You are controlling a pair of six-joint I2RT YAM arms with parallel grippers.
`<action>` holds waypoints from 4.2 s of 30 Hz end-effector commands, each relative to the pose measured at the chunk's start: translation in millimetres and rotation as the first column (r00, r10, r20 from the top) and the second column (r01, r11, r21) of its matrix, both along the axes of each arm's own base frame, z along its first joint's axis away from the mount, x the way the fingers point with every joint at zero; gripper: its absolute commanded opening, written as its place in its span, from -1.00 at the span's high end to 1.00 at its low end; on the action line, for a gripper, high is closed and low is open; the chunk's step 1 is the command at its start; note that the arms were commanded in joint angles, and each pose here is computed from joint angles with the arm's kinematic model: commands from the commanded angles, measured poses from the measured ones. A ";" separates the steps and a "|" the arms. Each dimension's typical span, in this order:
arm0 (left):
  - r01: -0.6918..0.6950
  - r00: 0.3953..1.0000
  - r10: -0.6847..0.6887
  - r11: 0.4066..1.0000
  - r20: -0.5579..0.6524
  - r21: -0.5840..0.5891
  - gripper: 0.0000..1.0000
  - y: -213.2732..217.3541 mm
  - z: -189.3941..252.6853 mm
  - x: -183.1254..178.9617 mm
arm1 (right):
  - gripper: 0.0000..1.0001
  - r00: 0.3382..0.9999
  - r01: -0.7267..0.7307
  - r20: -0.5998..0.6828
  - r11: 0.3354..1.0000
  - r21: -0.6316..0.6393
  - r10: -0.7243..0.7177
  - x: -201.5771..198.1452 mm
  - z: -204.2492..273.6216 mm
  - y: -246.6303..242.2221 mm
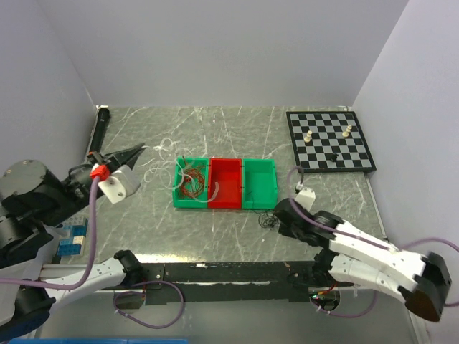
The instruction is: Untangle the cables
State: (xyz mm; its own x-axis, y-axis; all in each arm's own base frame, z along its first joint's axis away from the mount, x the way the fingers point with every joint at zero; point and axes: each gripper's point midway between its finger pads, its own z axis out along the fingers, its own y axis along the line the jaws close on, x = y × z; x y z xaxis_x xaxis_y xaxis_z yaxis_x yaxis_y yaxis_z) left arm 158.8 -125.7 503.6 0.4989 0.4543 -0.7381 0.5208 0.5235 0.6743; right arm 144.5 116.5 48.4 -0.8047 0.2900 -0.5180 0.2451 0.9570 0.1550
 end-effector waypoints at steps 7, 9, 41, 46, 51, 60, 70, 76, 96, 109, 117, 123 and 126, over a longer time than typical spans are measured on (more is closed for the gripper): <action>0.184 0.964 -0.165 0.980 -0.208 0.078 0.99 -43.6 -64.0 -6.5 | 0.19 0.841 -0.404 0.465 0.893 0.197 0.278 26.3 151.1 51.9; 0.219 0.951 -0.193 0.972 -0.240 0.086 0.99 -50.2 -71.3 -9.2 | 0.16 0.806 -0.461 0.495 0.869 0.180 0.325 26.3 162.9 59.1; 0.373 0.891 -0.323 0.921 -0.318 0.110 0.99 -78.1 -87.1 -20.0 | -0.72 0.097 -0.960 0.855 0.274 -0.054 0.510 -0.8 225.6 245.4; 0.370 0.893 -0.321 0.923 -0.315 0.108 0.99 -77.2 -84.7 -20.0 | -0.68 0.082 -0.938 0.847 0.329 -0.114 0.526 13.3 221.6 258.5; 0.368 0.894 -0.323 0.925 -0.310 0.097 0.99 -77.7 -81.1 -19.7 | -0.57 0.096 -0.884 0.854 0.439 -0.162 0.511 34.7 222.3 259.2; 0.373 0.889 -0.327 0.923 -0.320 0.094 0.99 -75.6 -80.9 -22.4 | -0.42 0.072 -0.740 0.831 0.588 -0.326 0.551 54.2 216.3 257.1; 0.374 0.885 -0.329 0.923 -0.329 0.085 0.99 -76.0 -82.5 -22.1 | -0.43 0.112 -0.574 0.840 0.725 -0.381 0.531 70.9 221.8 243.8; 0.369 0.888 -0.326 0.926 -0.325 0.079 0.99 -74.8 -82.1 -21.9 | 0.55 0.144 -0.618 0.848 0.716 -0.326 0.510 65.5 223.9 250.0; 0.202 0.979 -0.201 0.978 -0.028 0.056 0.99 -48.7 -5.8 -0.7 | 1.00 0.618 -0.564 0.644 0.825 -0.036 0.451 18.7 90.2 147.1; -0.217 0.686 0.493 0.840 0.535 -0.497 0.99 63.8 167.6 15.1 | 1.00 0.814 -0.454 0.419 0.890 0.029 0.402 -21.5 27.8 101.9; -0.201 0.729 0.492 0.818 0.475 -0.539 0.98 69.6 187.3 13.2 | 1.00 0.804 -0.469 0.425 0.883 0.024 0.416 -34.9 30.8 99.4; -0.005 0.917 0.112 0.963 0.383 -0.269 0.98 1.3 112.2 12.1 | 1.00 0.721 -0.541 0.528 0.841 0.023 0.449 -30.0 71.3 120.5; 0.086 0.953 -0.021 0.976 0.304 -0.202 0.98 -21.1 89.9 7.3 | 1.00 0.661 -0.578 0.602 0.815 0.027 0.449 -26.6 104.0 128.2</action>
